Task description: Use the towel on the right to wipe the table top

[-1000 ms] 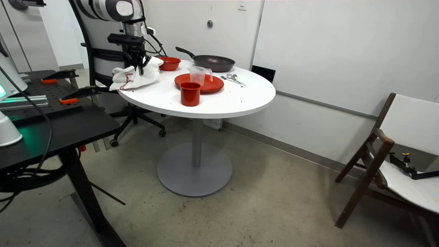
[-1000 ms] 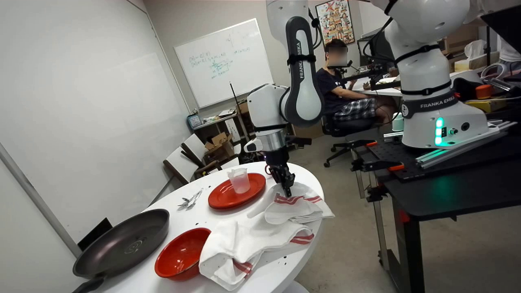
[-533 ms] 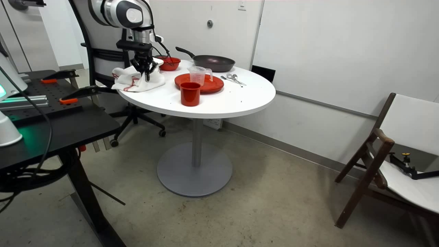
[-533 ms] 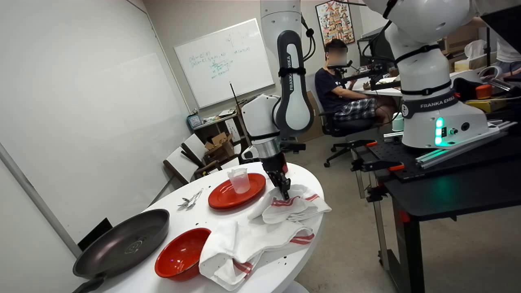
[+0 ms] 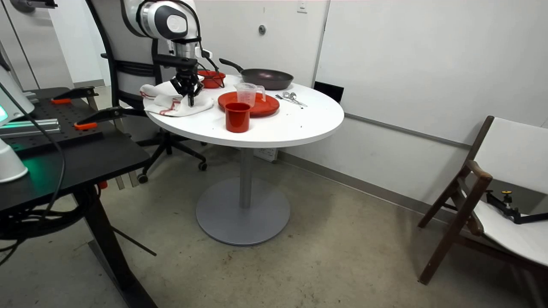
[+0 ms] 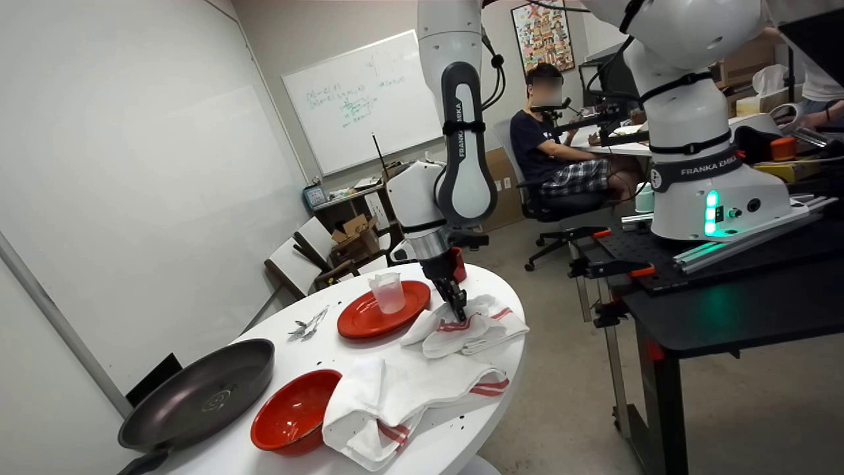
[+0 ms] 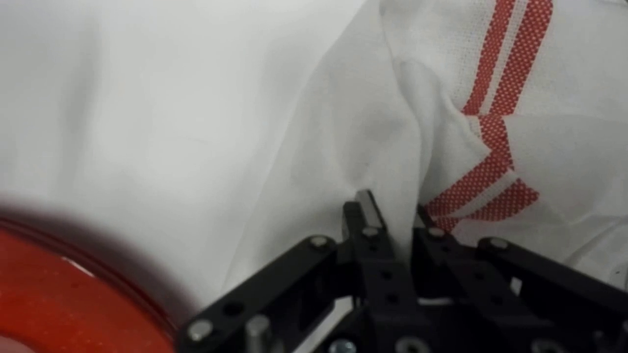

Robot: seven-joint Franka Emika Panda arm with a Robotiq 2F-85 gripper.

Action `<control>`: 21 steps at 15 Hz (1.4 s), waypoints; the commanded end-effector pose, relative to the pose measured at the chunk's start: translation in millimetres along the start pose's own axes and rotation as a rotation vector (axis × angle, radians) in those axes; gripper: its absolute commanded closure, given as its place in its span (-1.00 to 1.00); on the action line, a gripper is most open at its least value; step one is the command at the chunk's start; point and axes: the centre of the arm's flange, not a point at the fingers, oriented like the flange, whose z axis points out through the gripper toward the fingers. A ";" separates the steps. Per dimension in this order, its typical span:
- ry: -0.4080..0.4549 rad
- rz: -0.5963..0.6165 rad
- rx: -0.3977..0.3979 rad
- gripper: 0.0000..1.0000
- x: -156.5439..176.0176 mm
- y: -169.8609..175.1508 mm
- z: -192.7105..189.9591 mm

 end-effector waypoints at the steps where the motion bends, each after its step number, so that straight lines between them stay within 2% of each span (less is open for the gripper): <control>1: -0.025 0.010 -0.027 0.94 1.6 24.0 2.0; 6: -0.020 0.094 -0.096 0.94 -8.8 74.9 -8.2; 9: -0.021 0.133 -0.111 0.94 -14.2 88.6 -10.6; 16: -0.054 0.133 -0.091 0.94 -24.6 70.8 -3.2; 21: -0.085 0.110 -0.020 0.94 -43.2 45.4 13.5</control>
